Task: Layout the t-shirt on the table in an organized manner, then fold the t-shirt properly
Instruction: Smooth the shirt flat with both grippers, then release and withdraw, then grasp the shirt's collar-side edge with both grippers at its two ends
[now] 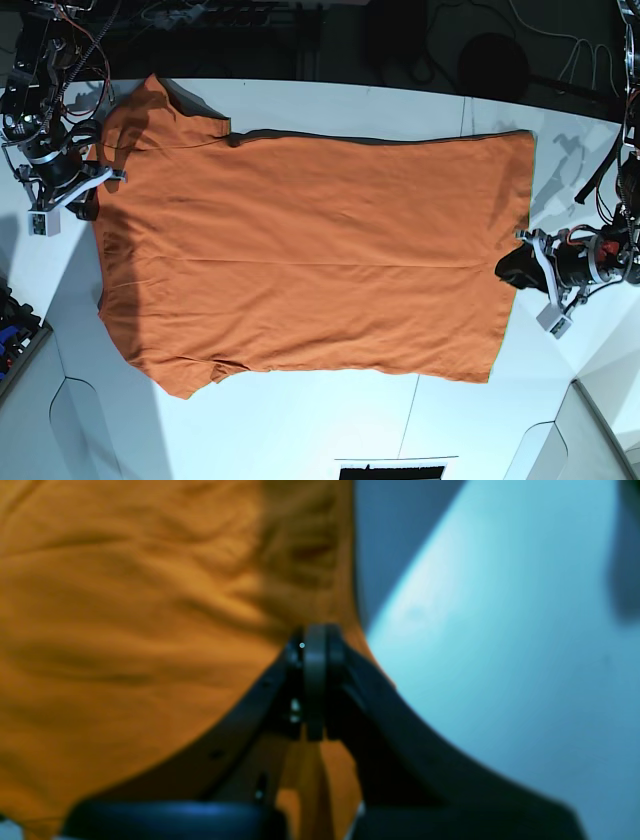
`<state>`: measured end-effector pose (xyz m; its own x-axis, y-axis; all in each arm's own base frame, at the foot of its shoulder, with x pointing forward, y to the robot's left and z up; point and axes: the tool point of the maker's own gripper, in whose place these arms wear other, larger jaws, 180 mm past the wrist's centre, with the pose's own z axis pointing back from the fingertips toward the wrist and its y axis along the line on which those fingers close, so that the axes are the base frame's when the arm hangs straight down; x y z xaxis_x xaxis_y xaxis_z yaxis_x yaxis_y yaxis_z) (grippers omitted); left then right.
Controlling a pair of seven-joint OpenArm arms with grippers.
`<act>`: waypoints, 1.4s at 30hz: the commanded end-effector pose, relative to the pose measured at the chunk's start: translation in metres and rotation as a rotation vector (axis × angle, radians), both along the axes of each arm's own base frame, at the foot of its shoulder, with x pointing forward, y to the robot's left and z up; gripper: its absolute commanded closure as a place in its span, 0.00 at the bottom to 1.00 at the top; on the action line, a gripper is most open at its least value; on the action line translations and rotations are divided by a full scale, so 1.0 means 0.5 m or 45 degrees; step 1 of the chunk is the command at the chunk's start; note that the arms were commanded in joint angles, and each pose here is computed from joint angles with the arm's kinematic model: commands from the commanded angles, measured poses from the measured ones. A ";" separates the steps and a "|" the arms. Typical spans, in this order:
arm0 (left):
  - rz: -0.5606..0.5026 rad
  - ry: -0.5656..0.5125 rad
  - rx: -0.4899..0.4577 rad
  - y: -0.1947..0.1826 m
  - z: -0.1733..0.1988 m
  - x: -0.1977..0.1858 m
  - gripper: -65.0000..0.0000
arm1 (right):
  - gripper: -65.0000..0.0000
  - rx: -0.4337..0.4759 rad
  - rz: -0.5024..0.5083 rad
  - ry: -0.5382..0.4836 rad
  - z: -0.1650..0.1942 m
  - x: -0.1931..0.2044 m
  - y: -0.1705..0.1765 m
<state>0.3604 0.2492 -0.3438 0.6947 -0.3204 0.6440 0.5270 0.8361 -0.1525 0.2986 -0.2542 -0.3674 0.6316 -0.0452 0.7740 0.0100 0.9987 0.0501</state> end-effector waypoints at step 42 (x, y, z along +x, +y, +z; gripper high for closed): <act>0.470 0.326 -0.176 0.199 -0.062 -0.319 0.39 | 0.53 0.177 -0.030 0.354 -0.046 -0.338 -0.018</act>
